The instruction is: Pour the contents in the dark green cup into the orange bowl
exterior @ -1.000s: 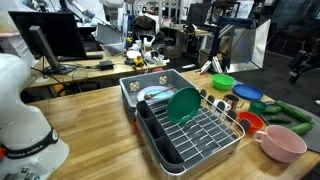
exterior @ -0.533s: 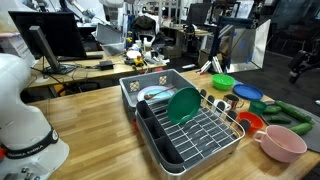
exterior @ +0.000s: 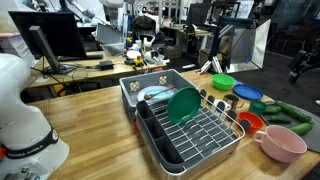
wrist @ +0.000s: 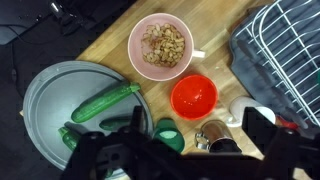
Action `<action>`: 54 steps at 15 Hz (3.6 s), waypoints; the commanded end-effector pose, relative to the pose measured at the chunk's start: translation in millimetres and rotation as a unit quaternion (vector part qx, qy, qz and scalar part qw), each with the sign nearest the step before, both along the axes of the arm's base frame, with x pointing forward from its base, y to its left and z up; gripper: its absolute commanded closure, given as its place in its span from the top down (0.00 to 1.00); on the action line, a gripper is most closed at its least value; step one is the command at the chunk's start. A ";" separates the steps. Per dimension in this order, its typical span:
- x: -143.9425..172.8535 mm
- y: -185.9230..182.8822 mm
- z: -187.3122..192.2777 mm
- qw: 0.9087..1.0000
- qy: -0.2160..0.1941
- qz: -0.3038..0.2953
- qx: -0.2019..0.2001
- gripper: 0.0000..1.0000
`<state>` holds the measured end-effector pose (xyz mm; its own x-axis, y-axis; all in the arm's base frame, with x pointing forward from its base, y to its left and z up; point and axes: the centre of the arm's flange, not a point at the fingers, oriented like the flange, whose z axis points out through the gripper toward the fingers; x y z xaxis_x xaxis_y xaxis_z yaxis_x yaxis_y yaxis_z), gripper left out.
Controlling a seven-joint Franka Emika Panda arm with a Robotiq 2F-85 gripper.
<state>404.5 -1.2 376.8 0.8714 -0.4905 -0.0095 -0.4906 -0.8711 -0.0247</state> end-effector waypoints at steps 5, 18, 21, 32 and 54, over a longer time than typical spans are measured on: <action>11.5 -5.8 2.3 1.000 0.006 -0.013 0.000 1.00; 60.7 -7.5 20.7 0.994 0.059 -0.049 0.074 1.00; 67.3 -8.9 11.2 0.990 0.080 -0.056 0.100 1.00; 71.6 -13.4 -1.0 0.989 0.072 -0.075 0.105 1.00; 101.5 -84.6 -79.0 0.949 0.060 -0.273 0.143 1.00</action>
